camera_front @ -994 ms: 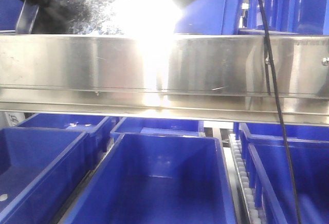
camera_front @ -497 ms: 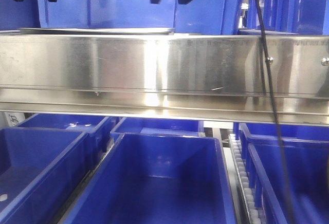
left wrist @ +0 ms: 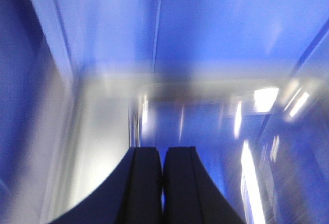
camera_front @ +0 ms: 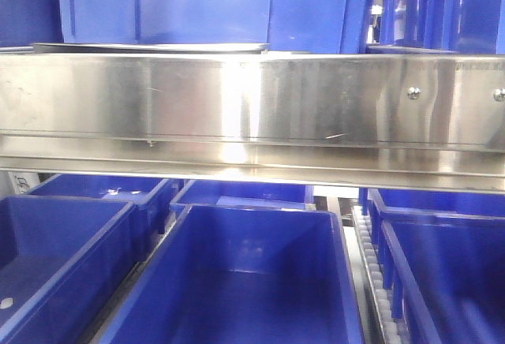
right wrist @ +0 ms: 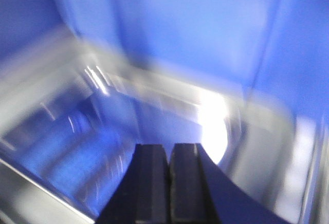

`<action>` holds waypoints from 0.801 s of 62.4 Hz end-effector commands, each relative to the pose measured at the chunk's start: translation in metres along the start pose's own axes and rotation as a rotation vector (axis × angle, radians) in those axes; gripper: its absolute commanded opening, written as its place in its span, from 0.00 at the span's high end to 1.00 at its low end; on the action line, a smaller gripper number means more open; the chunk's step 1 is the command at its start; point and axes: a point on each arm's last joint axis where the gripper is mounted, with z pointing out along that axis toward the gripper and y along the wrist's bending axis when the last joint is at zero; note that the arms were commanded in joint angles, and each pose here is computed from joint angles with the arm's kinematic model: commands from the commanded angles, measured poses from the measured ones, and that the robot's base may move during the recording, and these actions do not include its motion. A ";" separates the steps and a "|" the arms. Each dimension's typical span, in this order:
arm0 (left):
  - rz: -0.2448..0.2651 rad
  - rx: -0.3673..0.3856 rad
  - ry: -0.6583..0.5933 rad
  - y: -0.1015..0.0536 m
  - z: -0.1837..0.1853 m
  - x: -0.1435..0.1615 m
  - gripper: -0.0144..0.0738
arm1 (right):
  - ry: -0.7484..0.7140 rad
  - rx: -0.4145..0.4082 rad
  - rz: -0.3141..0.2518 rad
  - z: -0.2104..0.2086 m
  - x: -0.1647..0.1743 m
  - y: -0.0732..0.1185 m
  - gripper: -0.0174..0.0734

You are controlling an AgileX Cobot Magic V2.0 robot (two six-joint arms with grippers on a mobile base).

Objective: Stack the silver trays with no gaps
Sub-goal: 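Open both grippers and lift them off the stacked trays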

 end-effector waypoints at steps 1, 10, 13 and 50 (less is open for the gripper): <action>-0.001 0.020 -0.155 -0.002 -0.037 -0.015 0.83 | -0.081 -0.024 -0.049 -0.015 -0.015 0.001 0.89; 0.047 0.026 -0.341 0.000 -0.089 -0.010 0.83 | -0.098 -0.036 -0.049 -0.018 -0.018 0.002 0.89; 0.058 0.026 -0.391 0.001 -0.101 -0.002 0.83 | -0.098 -0.036 -0.049 -0.018 -0.018 0.002 0.89; 0.091 0.034 -0.745 0.008 -0.150 0.174 0.83 | -0.216 -0.177 -0.054 -0.021 -0.028 0.015 0.89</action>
